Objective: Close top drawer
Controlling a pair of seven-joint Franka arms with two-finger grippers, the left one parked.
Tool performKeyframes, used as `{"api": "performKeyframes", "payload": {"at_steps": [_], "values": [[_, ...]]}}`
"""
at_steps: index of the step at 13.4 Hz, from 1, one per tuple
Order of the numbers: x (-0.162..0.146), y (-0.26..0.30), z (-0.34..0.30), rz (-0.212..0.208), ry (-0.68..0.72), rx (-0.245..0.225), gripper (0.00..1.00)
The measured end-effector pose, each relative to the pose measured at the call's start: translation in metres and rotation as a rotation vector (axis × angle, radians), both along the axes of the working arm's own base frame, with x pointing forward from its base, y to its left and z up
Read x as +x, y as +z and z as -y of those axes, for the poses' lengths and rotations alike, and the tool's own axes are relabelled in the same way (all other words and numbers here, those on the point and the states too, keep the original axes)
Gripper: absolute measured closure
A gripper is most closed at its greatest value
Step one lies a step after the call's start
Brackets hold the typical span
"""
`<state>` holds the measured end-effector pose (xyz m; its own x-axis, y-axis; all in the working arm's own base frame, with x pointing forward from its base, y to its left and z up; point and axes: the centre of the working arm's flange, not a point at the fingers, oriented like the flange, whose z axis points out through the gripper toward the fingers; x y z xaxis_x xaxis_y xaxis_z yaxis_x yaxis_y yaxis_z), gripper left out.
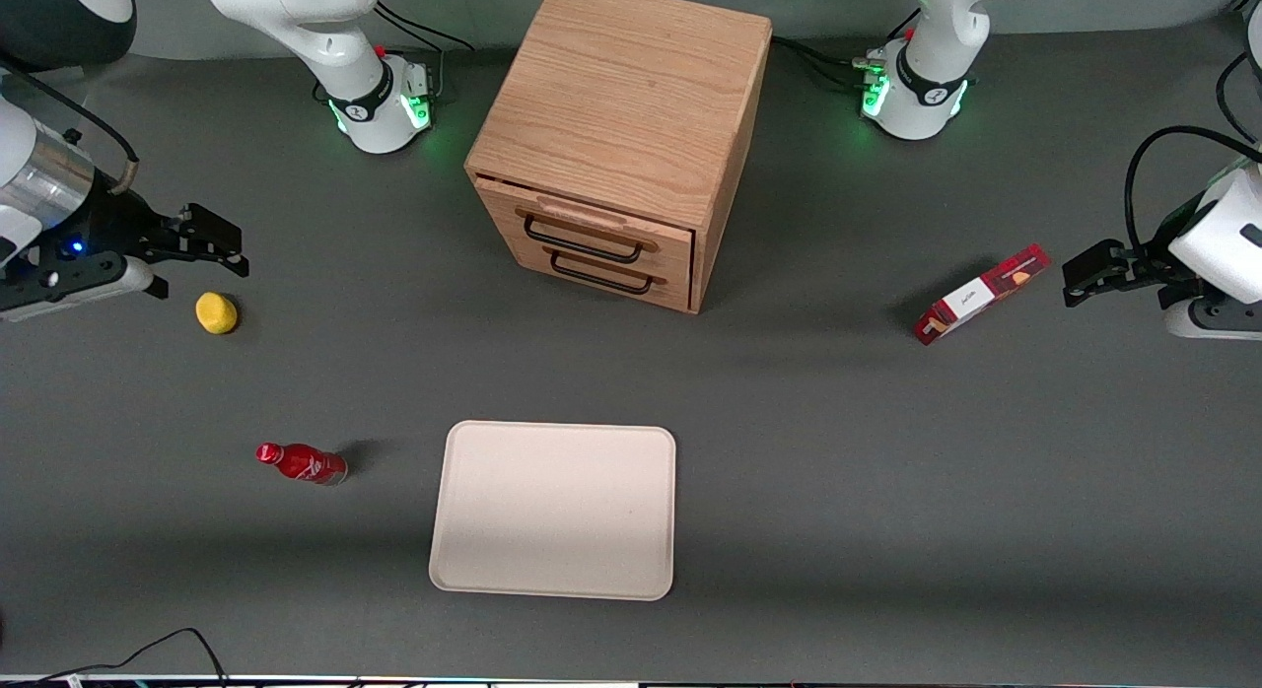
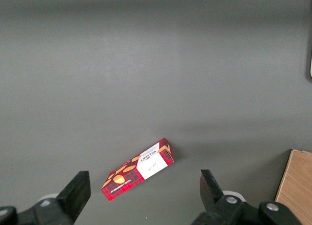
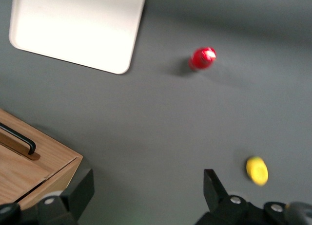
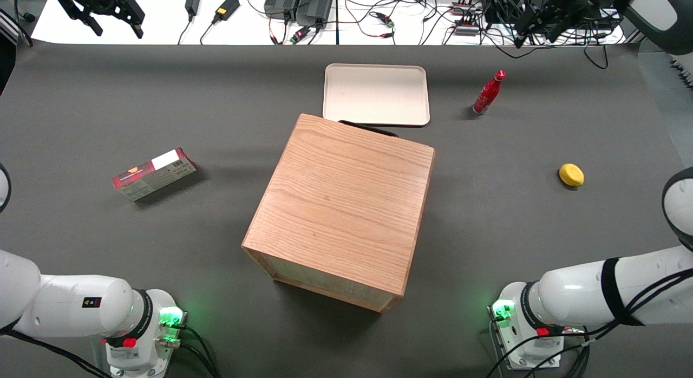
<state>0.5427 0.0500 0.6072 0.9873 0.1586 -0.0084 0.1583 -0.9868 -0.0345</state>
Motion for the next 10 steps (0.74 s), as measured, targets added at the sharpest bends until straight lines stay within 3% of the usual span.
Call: {"api": "performKeyframes", "payload": {"at_steps": [4,10], "values": [[-0.017,0.021,0.008,0.013,-0.075,-0.035,0.0],[-0.018,0.019,0.017,0.006,-0.204,-0.04,0.0]]}}
